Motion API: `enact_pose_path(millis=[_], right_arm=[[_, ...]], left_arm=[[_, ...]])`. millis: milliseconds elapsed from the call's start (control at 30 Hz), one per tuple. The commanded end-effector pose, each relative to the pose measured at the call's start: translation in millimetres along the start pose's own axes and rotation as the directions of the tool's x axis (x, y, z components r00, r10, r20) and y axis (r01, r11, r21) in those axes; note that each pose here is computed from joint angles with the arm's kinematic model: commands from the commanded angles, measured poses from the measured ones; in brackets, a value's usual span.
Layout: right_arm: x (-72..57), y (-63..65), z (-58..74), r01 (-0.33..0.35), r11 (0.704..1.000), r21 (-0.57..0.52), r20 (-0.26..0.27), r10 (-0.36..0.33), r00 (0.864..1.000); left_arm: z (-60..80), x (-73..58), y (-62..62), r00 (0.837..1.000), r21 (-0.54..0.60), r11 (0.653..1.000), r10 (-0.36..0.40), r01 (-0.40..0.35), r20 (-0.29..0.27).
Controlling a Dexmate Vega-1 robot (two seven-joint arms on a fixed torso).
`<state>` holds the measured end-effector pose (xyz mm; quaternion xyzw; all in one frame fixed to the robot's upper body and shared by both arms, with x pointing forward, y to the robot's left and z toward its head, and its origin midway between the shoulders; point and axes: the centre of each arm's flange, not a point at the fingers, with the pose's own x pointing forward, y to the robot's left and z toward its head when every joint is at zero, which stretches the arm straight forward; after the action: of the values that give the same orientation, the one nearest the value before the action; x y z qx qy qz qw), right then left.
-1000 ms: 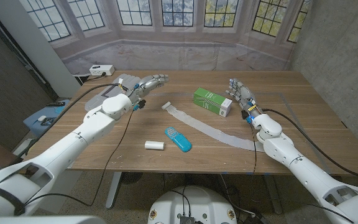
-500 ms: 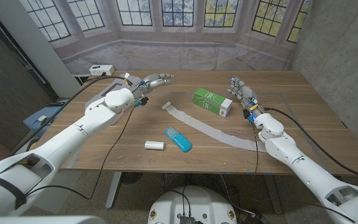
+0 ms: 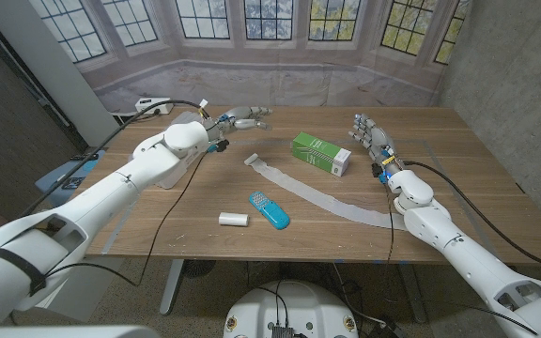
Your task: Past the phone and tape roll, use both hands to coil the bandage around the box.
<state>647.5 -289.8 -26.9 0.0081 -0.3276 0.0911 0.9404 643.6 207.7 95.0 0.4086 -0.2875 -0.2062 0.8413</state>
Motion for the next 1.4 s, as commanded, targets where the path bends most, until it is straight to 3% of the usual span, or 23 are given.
enact_pose_path(millis=[33,467,1033,1400], right_arm=[[-1.3,-9.5,-1.1,0.028,1.000,0.003,0.008,-0.028,1.000],[-2.0,-15.3,-1.3,0.036,0.999,-0.001,0.008,-0.036,0.999],[-9.6,-20.7,0.3,0.046,0.999,-0.003,0.010,-0.046,0.999],[-14.7,-23.4,0.2,0.053,0.999,-0.003,0.007,-0.053,0.999]], left_arm=[[13.6,19.1,-2.5,0.995,0.139,0.985,-0.104,0.102,0.008],[21.6,43.4,-8.4,0.982,0.239,0.954,-0.188,0.181,0.006],[49.3,69.3,-7.1,0.955,0.390,0.880,-0.297,0.271,0.007],[64.0,83.0,-1.5,0.930,0.459,0.816,-0.360,0.351,-0.071]])
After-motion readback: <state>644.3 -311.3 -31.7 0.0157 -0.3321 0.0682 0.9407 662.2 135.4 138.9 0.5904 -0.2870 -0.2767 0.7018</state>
